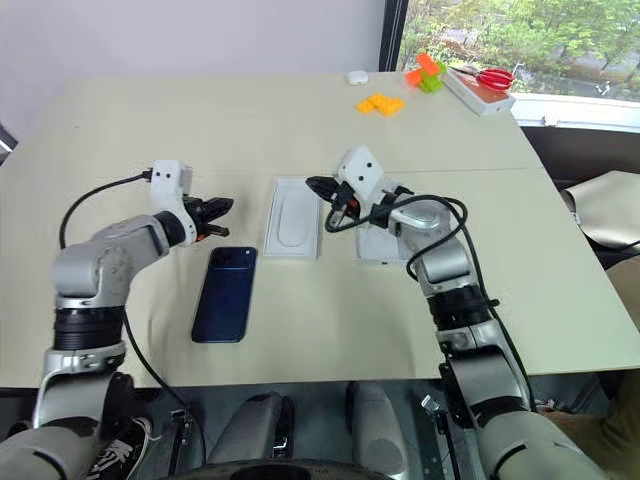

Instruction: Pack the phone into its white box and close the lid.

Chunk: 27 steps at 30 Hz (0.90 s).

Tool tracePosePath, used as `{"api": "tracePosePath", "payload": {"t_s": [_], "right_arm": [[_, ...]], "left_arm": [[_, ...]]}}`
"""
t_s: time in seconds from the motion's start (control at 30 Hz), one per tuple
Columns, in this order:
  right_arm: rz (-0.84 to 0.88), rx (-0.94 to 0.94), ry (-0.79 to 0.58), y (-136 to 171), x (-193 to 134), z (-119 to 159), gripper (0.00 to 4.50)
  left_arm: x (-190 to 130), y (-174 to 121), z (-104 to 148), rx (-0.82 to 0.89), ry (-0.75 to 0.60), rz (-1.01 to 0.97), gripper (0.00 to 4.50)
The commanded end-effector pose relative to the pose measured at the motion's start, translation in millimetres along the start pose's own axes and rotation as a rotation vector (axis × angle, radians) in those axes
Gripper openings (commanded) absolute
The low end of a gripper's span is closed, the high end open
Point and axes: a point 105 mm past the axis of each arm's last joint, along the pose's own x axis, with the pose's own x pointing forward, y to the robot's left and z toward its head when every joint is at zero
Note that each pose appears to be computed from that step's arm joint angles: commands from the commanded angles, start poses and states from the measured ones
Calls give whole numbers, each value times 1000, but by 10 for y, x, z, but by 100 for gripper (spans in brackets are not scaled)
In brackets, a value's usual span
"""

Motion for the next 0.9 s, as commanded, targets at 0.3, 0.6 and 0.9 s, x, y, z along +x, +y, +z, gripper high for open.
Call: {"api": "tracePosePath", "payload": {"t_s": [0.3, 0.6, 0.9], "right_arm": [[153, -100, -39, 413, 64, 162, 342], [229, -378, -26, 547, 138, 97, 222], [332, -541, -16, 802, 210, -174, 3]], "left_arm": [[-520, 133, 158, -172, 66, -102, 439], [-969, 68, -92, -450, 303, -231, 450], [-1105, 65, -377, -484, 440, -163, 450]]}}
